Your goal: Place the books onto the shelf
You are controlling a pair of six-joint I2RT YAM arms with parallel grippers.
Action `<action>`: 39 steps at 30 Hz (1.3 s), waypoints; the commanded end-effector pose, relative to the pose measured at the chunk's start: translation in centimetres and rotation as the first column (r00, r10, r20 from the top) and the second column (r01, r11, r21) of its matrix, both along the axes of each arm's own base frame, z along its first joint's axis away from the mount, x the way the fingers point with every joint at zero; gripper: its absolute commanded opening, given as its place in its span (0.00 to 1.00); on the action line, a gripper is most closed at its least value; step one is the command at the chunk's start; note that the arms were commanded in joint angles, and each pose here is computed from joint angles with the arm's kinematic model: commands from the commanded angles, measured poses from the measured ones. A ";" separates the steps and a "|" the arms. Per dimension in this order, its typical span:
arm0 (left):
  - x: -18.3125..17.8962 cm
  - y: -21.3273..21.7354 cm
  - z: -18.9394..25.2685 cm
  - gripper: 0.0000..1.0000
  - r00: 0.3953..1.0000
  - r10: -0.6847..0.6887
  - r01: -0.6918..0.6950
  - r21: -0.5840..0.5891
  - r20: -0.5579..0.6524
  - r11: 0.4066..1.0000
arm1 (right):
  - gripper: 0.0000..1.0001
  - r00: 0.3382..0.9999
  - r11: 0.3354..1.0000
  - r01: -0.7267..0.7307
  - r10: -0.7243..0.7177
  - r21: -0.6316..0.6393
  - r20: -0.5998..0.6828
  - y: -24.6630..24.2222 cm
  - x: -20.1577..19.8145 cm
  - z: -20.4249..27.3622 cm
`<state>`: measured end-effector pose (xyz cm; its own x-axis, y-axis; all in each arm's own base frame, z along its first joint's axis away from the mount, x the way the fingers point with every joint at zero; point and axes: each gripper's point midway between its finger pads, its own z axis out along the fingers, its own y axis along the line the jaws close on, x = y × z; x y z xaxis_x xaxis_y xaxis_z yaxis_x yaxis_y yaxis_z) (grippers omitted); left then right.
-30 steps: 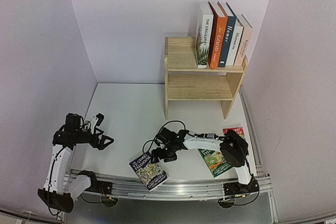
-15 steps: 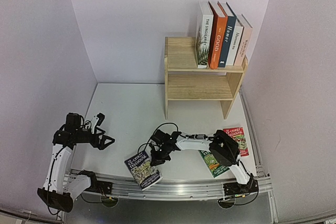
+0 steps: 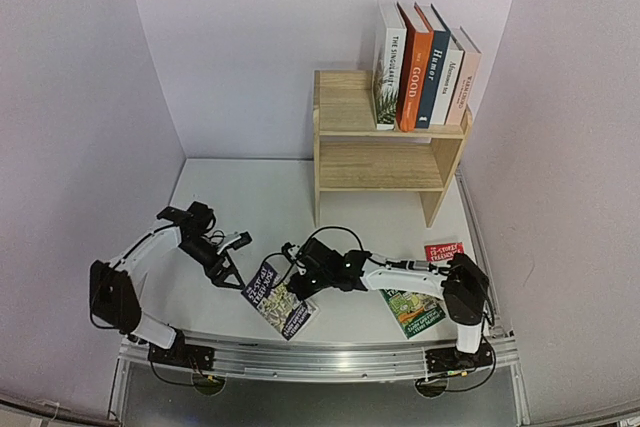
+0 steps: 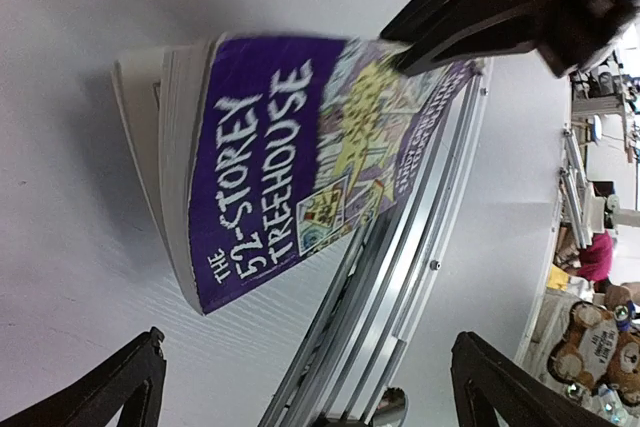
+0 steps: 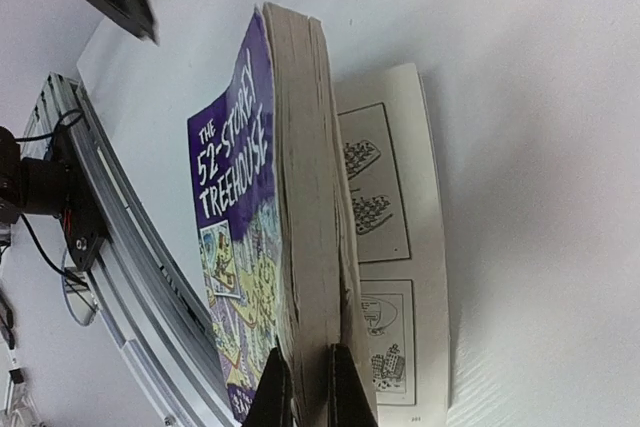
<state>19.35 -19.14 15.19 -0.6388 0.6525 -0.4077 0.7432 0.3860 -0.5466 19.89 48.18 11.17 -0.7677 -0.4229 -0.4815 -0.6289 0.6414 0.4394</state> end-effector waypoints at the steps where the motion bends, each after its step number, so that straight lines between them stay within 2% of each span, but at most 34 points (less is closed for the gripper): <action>1: 0.9 -1.2 -0.2 1.00 0.993 -0.118 0.115 -0.087 -0.025 0.990 | 0.00 0.969 0.984 0.010 -0.054 0.179 0.240 0.9 2.7 7.0; 3: 2.2 -2.7 -0.2 1.00 0.993 -0.113 0.110 -0.125 -0.018 0.986 | 0.00 0.961 0.979 0.014 -0.069 0.203 0.266 0.6 2.9 7.9; 5: 3.5 -3.8 -0.4 1.00 0.993 -0.094 0.083 -0.152 -0.065 0.985 | 0.00 0.953 0.972 0.020 -0.089 0.234 0.290 0.4 3.1 9.3; 9: 3.6 -5.0 0.0 1.00 0.981 -0.105 0.067 -0.218 -0.164 0.974 | 0.00 0.930 0.961 0.035 -0.132 0.275 0.342 -0.7 3.5 10.9; 13: 3.2 -5.5 -1.7 1.00 0.979 -0.113 0.080 -0.191 -0.172 0.978 | 0.00 0.910 0.947 0.025 -0.154 0.320 0.384 -1.1 3.6 12.6; 19: 4.5 -5.9 -2.4 1.00 0.982 -0.061 0.030 -0.169 -0.179 0.985 | 0.00 0.900 0.933 0.029 -0.180 0.358 0.398 -1.8 3.6 13.7; 22: 5.1 -5.7 -3.3 1.00 0.986 -0.039 0.017 -0.134 -0.164 0.991 | 0.00 0.899 0.932 0.057 -0.204 0.357 0.388 -2.2 4.1 13.3; 25: 5.5 -5.4 -4.4 1.00 0.992 -0.029 0.016 -0.100 -0.127 0.995 | 0.00 0.917 0.934 0.119 -0.234 0.338 0.323 -3.2 4.8 11.0; 31: 7.0 -6.6 -4.9 1.00 0.997 -0.043 0.049 -0.081 0.065 0.995 | 0.00 0.933 0.941 0.179 -0.255 0.286 0.255 -4.1 5.3 7.2; 37: 5.8 -7.6 -6.4 1.00 0.989 -0.135 0.138 -0.041 0.063 0.990 | 0.00 0.935 0.930 0.227 -0.291 0.291 0.203 -4.3 6.3 6.5; 39: 5.7 -7.6 -6.0 1.00 0.982 -0.145 0.152 -0.052 0.119 0.987 | 0.00 0.926 0.911 0.278 -0.338 0.306 0.167 -4.8 7.2 6.7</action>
